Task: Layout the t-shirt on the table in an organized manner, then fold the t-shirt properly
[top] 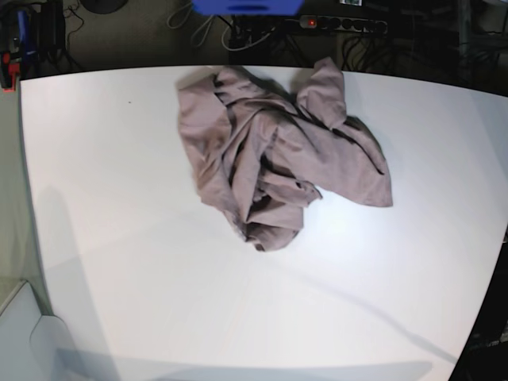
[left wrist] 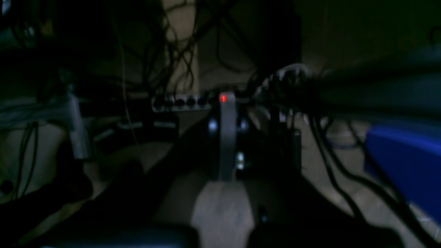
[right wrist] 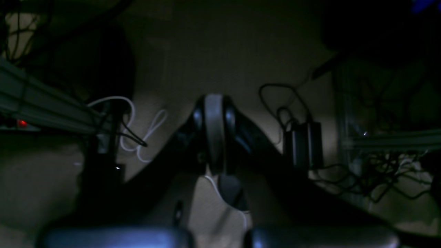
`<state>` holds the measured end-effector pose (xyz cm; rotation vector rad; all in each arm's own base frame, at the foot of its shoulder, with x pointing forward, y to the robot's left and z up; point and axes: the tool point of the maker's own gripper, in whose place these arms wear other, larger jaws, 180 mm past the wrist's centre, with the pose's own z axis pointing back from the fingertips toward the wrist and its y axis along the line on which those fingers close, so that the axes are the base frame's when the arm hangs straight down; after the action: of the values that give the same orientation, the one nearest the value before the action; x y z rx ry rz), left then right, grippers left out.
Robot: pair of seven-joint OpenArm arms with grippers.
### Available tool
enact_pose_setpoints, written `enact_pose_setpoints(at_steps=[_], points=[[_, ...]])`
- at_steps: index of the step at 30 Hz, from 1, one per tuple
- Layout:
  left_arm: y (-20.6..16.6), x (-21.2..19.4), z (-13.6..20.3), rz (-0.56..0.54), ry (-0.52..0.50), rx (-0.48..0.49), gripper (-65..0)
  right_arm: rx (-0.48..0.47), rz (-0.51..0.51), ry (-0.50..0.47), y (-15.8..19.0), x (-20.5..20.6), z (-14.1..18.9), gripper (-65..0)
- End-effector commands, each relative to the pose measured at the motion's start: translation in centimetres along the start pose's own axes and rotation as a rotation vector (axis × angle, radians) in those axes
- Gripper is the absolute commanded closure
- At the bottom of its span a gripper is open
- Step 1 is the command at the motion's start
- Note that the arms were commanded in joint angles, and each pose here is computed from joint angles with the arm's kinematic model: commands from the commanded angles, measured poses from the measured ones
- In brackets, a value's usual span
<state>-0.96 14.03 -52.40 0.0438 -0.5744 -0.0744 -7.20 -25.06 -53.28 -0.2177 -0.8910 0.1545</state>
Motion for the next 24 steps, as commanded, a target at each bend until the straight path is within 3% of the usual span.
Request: enact_pose_setpoints(at_steps=[1,5,11,24], points=[[0.2,0.0,0.7,-0.005,-0.002,0.002,0.0,-0.006,0.02,-0.006,-0.9,-0.1,0.9,0.0],[0.8,1.9,1.5,-0.013,-0.024,0.017,0.0,-0.014,0.058,-0.019,-2.9,0.2,0.6,0.0],[1.1,4.9,3.5,-0.025,-0.1,0.025,0.0,-0.016,0.13,-0.142,-5.5,3.3,-0.6,0.0],[1.5,9.4,7.3,-0.042,-0.21,0.036,0.0,0.026,0.191,-0.398,-5.3,10.3,-0.6,0.0]])
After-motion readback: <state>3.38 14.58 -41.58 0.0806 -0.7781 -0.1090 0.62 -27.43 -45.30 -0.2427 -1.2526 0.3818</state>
